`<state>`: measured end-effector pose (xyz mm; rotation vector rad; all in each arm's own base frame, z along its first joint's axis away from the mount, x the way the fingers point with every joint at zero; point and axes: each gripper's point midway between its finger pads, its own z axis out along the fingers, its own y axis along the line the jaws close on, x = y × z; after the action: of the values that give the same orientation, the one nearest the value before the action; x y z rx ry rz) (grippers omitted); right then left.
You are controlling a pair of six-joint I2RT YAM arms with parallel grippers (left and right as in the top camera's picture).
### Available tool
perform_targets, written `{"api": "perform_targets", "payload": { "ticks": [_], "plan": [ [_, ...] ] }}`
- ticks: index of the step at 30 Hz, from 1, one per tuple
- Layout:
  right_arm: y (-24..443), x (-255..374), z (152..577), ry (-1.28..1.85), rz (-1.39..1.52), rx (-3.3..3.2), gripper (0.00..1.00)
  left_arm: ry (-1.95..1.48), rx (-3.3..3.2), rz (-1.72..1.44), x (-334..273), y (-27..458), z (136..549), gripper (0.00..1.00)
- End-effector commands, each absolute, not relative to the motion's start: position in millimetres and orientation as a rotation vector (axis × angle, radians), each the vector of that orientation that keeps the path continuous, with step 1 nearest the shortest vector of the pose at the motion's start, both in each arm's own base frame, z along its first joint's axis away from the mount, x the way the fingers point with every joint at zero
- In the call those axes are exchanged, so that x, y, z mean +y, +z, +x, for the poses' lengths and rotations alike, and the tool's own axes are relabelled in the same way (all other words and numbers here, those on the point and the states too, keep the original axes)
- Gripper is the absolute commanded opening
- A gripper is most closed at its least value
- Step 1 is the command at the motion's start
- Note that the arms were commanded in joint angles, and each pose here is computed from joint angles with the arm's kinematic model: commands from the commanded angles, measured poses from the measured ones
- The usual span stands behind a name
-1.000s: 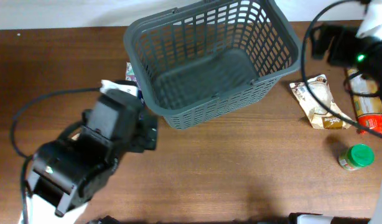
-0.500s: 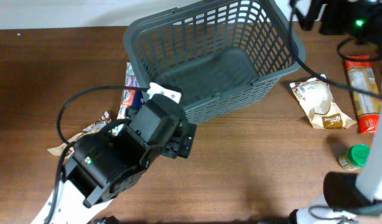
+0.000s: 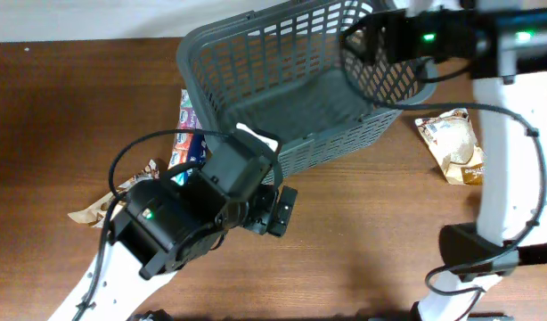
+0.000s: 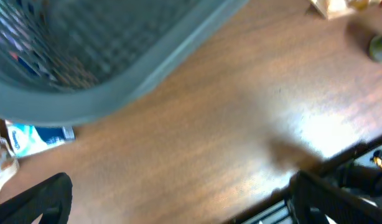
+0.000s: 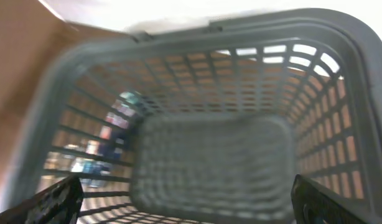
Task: Pack container
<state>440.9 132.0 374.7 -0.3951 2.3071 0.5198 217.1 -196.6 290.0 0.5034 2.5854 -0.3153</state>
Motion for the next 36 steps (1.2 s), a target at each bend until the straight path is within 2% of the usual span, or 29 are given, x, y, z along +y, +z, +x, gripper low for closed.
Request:
{"api": "perform_targets", "payload": {
  "ticks": [1, 5, 6, 7, 9, 11, 12, 13, 14, 16, 17, 23, 27, 36],
  "plan": [
    [364, 110, 453, 0.163, -0.342, 2.340, 0.99, -0.336, 2.639, 0.474, -202, 285, 214, 0.99],
    [361, 110, 455, 0.074, -0.336, 2.345, 0.99, -0.303, 2.715, 0.492, -204, 269, 210, 0.99],
    [360, 110, 455, 0.075, -0.337, 2.350, 0.99, -0.301, 2.725, 0.503, -207, 266, 210, 0.93],
    [356, 109, 456, 0.072, -0.337, 2.360, 0.95, -0.300, 2.734, 0.521, -212, 263, 208, 0.80],
    [349, 109, 458, 0.070, -0.337, 2.379, 0.82, -0.299, 2.738, 0.549, -218, 259, 207, 0.69],
    [340, 110, 460, 0.067, -0.342, 2.404, 0.69, -0.299, 2.738, 0.579, -225, 256, 205, 0.53],
    [336, 110, 460, 0.066, -0.344, 2.418, 0.59, -0.300, 2.737, 0.591, -228, 255, 204, 0.35],
    [330, 110, 462, 0.064, -0.346, 2.434, 0.45, -0.302, 2.736, 0.595, -230, 255, 204, 0.11],
    [328, 110, 462, 0.065, -0.343, 2.442, 0.33, -0.305, 2.737, 0.585, -231, 255, 204, 0.02],
    [320, 111, 464, 0.063, -0.346, 2.461, 0.07, -0.289, 2.743, 0.524, -228, 255, 207, 0.02],
    [317, 111, 465, 0.063, -0.347, 2.467, 0.04, -0.271, 2.742, 0.492, -226, 255, 209, 0.02],
    [312, 112, 468, 0.060, -0.349, 2.475, 0.04, -0.188, 2.668, 0.359, -218, 261, 230, 0.02],
    [305, 95, 474, -0.075, -0.312, 2.489, 0.04, -0.223, 2.601, 0.334, -227, 269, 242, 0.02],
    [280, 80, 472, -0.161, -0.333, 2.578, 0.04, -0.220, 2.580, 0.334, -231, 269, 249, 0.02]
  ]
}}
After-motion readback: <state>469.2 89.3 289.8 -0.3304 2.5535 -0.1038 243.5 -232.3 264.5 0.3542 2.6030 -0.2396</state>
